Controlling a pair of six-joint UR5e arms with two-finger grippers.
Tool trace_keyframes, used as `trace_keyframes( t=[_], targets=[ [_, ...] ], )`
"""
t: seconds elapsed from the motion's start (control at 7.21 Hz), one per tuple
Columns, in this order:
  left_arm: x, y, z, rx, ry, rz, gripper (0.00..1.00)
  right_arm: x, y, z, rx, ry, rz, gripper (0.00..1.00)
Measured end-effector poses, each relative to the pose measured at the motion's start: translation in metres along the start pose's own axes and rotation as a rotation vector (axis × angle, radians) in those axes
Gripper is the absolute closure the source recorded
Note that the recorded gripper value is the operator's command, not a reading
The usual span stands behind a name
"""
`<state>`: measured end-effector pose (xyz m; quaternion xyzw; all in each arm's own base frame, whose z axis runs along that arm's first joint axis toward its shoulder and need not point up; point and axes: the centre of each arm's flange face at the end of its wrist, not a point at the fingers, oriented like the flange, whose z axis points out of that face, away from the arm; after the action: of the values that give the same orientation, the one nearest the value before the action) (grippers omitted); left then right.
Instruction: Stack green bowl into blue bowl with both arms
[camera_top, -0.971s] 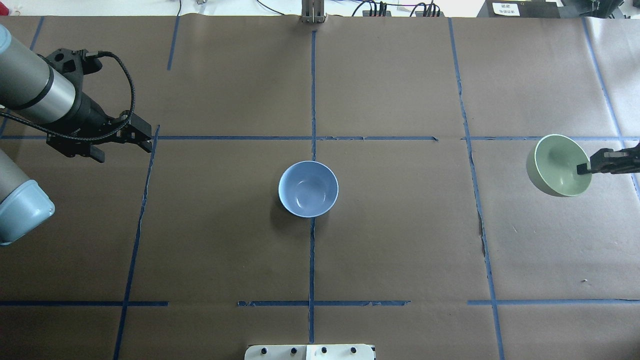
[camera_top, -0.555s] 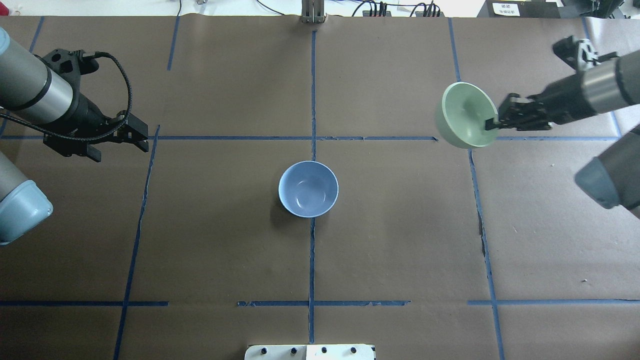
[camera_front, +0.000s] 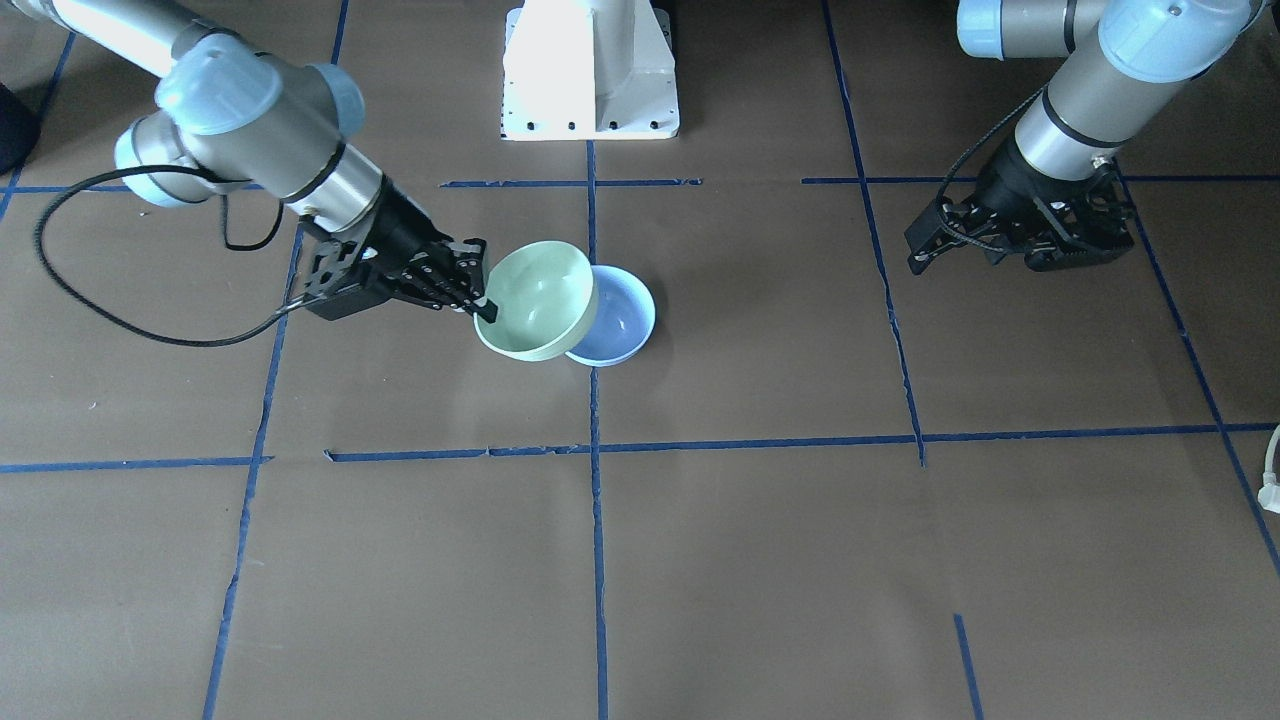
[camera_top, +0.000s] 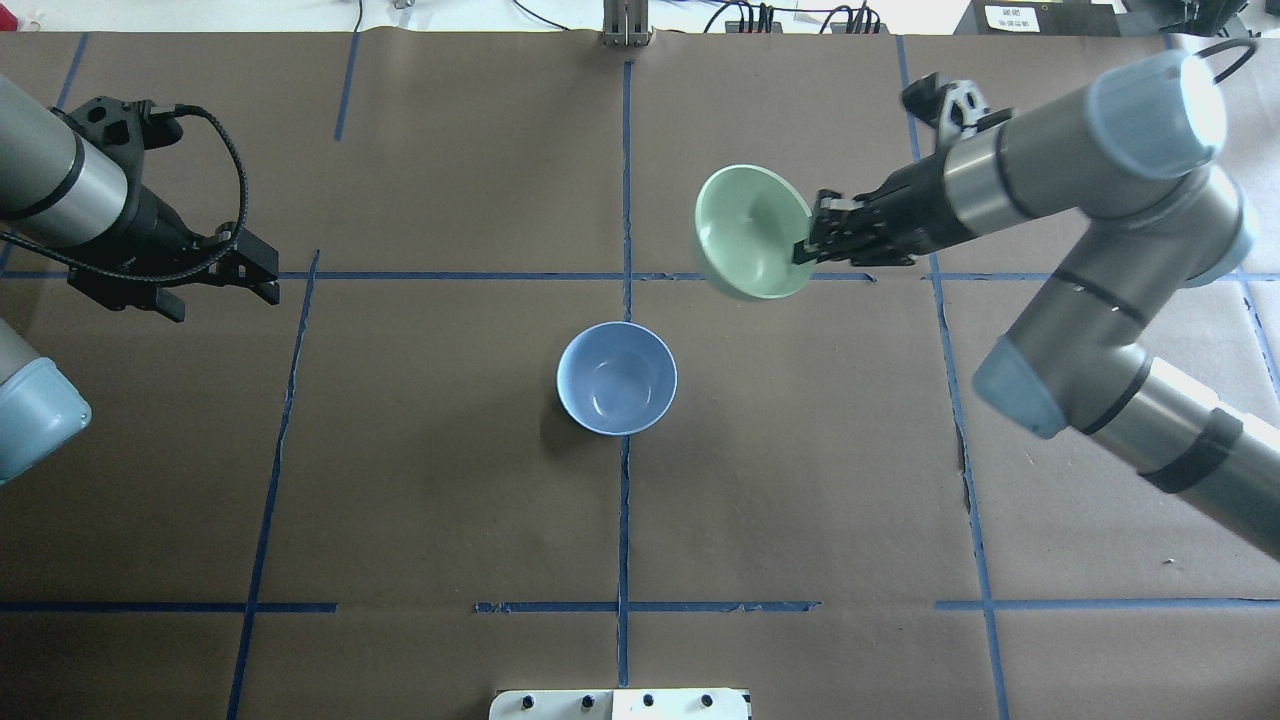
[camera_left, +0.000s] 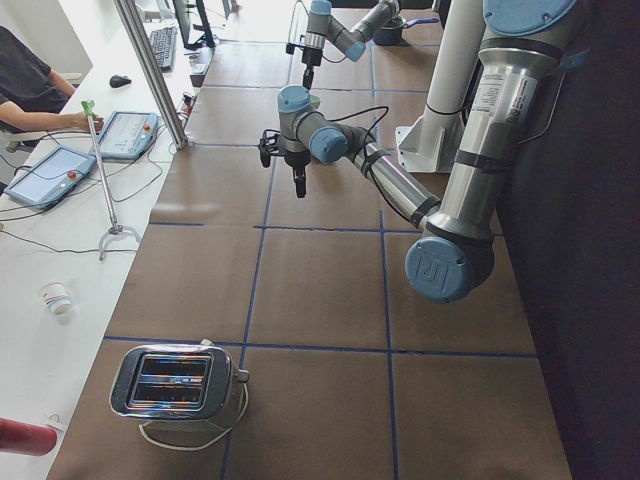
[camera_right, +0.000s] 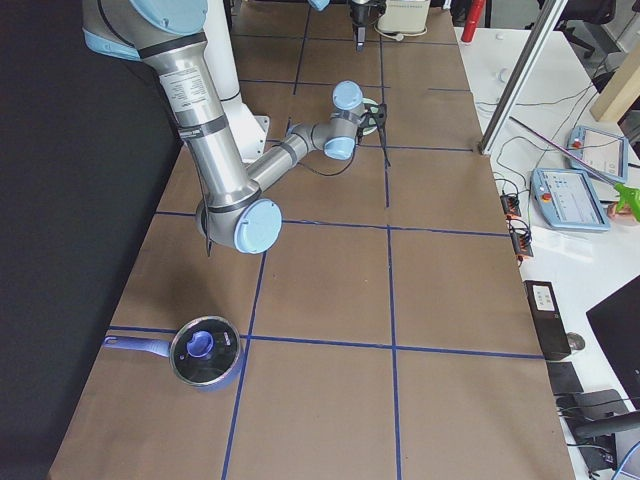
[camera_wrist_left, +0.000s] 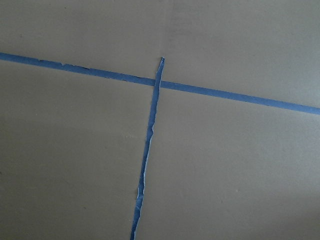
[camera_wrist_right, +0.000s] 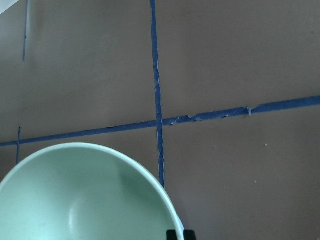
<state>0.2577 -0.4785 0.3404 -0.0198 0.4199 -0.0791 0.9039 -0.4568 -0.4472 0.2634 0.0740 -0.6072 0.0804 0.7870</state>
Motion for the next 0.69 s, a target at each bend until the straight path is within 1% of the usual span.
trace_keyframes(
  t=[0.14, 0.28, 0.42, 0.55, 0.69],
  targets=[
    [-0.002, -0.002, 0.001, 0.000, -0.003, -0.002, 0.00, -0.006, 0.026, 0.019, 0.013, 0.008, -0.013, 0.98],
    [-0.003, -0.002, 0.002, -0.001, -0.005, -0.003, 0.00, -0.009, 0.040, 0.029, 0.018, 0.013, -0.021, 0.97],
    [-0.003, -0.002, 0.002, -0.001, -0.005, -0.004, 0.00, -0.010, 0.049, 0.035, 0.020, 0.016, -0.025, 0.95],
    [-0.004, -0.003, 0.002, -0.001, -0.006, -0.005, 0.00, -0.011, 0.053, 0.038, 0.019, 0.016, -0.027, 0.41],
    [-0.004, -0.003, 0.003, -0.002, -0.008, -0.006, 0.00, -0.013, 0.055, 0.039, 0.018, 0.014, -0.029, 0.00]
  ],
)
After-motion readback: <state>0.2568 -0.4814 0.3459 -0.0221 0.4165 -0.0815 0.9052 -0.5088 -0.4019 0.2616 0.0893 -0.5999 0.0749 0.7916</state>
